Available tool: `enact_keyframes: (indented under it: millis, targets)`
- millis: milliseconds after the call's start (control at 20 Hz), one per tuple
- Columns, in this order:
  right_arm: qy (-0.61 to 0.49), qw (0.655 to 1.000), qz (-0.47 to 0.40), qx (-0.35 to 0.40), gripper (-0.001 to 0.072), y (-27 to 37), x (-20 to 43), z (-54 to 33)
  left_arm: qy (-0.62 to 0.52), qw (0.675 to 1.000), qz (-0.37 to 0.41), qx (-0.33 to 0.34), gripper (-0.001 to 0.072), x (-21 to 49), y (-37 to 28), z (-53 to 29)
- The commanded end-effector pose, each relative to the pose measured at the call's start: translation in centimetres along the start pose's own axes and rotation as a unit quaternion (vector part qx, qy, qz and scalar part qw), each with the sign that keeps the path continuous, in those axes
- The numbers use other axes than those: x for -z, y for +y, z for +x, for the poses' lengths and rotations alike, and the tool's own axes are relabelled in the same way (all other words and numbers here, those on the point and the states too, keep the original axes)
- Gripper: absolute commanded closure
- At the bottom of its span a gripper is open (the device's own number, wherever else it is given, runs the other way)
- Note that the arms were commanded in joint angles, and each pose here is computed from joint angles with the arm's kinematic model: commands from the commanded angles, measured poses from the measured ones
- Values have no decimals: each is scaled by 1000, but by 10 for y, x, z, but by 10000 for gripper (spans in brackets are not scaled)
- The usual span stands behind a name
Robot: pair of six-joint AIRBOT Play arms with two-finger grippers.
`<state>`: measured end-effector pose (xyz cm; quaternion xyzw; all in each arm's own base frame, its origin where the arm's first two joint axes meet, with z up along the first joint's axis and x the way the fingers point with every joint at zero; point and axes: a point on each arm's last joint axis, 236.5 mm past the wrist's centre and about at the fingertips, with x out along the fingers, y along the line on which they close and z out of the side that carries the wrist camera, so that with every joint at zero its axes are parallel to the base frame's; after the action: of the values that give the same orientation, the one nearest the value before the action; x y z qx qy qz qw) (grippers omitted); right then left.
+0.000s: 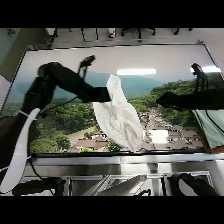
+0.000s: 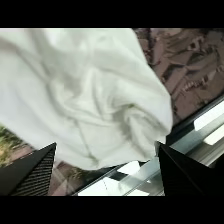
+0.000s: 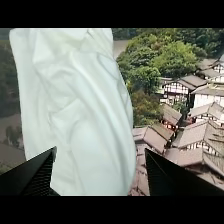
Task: Fold the shirts.
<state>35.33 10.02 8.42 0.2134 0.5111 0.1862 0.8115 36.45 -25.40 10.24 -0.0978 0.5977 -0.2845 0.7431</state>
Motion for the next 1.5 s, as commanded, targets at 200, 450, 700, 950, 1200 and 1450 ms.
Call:
enact_keyframes:
  millis: [200, 450, 700, 950, 1200, 1450]
  targets:
    - [172, 984, 0, -43, 91, -30, 51, 134, 43, 983, -177, -3, 4, 78, 126, 87]
    - [176, 983, -40, -40, 93, -8, 49, 183, 85, 978, -181, 51, 5, 88, 114, 159]
    - [155, 985, -54, -49, 251, 6, 25, 200, 90, 986, -131, 58, 318, 62, 86, 185]
    - [148, 986, -57, -59, 693, 14, 18, 198, 74, 989, -108, 68, 693, 37, 72, 182]
    - [57, 987, -111, -99, 694, 74, -48, 126, -49, 993, -28, 101, 694, -46, 15, 76]
    - [-302, 910, -268, -96, 694, 198, -153, -175, -360, 918, 115, 121, 694, -99, -101, -227]
